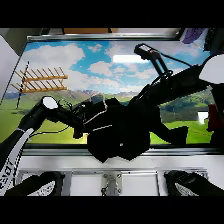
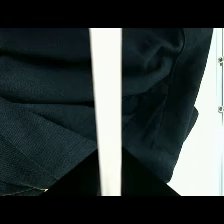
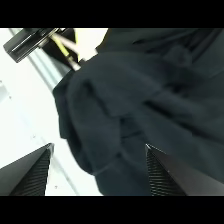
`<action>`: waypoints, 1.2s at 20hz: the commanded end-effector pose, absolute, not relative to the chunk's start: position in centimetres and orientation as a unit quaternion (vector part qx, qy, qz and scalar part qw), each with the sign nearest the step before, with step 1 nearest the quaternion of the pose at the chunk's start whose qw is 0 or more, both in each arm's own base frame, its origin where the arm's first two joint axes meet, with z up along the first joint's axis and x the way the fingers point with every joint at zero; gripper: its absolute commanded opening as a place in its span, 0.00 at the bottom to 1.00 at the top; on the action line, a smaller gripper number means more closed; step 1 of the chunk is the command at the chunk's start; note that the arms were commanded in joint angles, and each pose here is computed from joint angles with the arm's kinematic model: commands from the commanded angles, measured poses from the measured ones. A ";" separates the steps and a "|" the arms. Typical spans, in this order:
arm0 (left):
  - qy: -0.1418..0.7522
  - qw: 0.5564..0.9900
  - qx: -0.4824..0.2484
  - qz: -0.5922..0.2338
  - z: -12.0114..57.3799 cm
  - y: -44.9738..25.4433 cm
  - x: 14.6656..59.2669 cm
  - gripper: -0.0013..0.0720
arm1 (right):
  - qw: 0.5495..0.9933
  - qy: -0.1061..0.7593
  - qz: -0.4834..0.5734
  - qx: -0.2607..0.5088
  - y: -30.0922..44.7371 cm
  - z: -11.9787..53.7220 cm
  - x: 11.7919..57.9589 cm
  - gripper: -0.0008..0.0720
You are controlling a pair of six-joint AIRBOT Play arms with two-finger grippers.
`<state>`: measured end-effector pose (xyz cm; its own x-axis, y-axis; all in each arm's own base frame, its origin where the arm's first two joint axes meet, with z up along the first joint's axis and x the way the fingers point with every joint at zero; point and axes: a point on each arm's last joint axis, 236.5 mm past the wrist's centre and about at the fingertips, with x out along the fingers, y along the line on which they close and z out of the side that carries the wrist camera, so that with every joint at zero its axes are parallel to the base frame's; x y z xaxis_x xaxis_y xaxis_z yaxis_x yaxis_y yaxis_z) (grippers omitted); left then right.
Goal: Fold the clothes and pants, and hang the long-sleeved shirts on hangers.
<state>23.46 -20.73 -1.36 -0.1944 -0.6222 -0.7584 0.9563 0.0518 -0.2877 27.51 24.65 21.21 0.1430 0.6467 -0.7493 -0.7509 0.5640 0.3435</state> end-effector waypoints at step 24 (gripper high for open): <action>0.407 0.601 0.206 -0.657 -1.4 -20.7 23.5 0.05 | 0.724 0.193 0.662 0.008 15.3 9.2 31.5 0.89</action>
<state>23.45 -20.72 -1.36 -0.1948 -0.6218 -0.7585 0.9563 0.0516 -0.2879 31.41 13.88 9.76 0.0862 0.9424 -0.3231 -0.9411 0.1835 0.2839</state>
